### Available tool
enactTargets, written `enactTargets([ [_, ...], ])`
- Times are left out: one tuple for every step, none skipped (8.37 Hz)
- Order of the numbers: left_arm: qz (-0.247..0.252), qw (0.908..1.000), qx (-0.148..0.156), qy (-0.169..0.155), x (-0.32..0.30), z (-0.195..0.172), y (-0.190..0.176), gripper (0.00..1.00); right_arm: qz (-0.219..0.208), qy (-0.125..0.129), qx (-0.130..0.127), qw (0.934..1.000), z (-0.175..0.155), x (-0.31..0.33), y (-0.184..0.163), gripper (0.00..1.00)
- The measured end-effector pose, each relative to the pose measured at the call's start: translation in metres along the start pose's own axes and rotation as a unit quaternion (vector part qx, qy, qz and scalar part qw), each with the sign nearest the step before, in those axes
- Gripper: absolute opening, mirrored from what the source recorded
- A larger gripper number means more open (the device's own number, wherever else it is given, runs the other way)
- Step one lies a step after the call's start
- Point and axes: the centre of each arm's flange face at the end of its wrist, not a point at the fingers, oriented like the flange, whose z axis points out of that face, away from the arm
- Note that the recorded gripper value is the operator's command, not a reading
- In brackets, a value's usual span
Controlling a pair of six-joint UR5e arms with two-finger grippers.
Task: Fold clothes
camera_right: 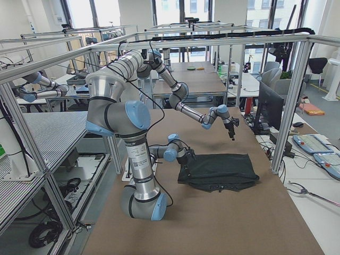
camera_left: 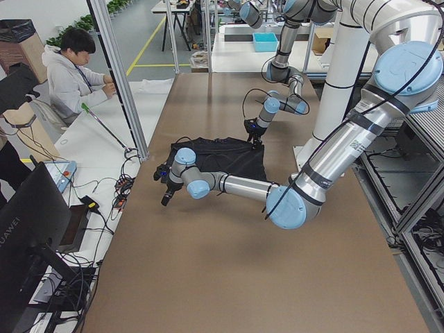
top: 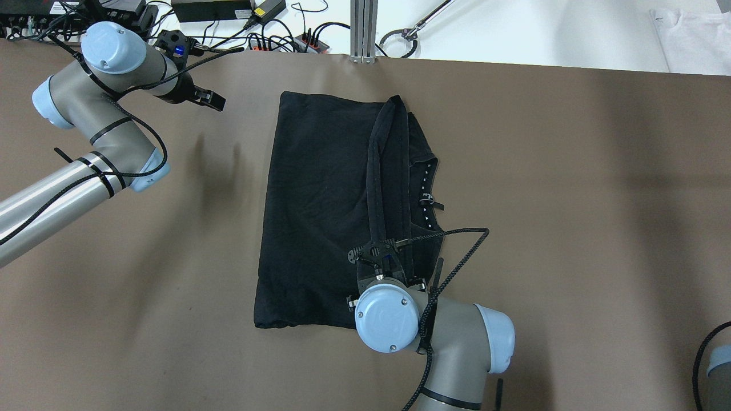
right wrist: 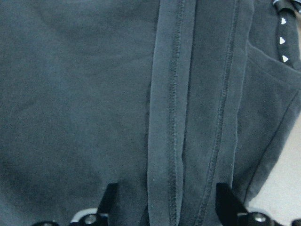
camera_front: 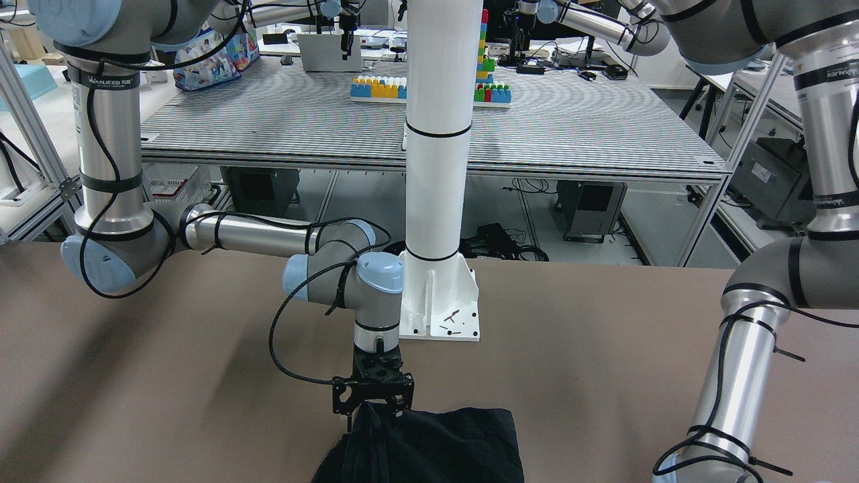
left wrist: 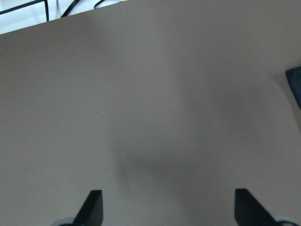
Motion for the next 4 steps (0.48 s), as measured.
enactTargets([
  [0.0,1.0,0.0,0.0,-0.0001,0.0002,0.0001,1.0,-0.013,0.003,-0.003,0.9999,0.0055,-0.0082,-0.0013,0.56],
  [0.0,1.0,0.0,0.0,-0.0002,0.0003,0.0001,1.0,-0.02,0.005,-0.007,0.9998,0.0083,-0.0129,0.0006,0.51],
  [0.0,1.0,0.0,0.0,-0.0003,0.0003,0.0002,1.0,-0.026,0.007,-0.01,0.9996,0.0091,-0.0143,0.0028,0.5],
  [0.0,1.0,0.0,0.0,-0.0003,0.0003,0.0002,1.0,-0.034,0.012,-0.013,0.9993,0.0097,-0.0137,0.0044,0.48],
])
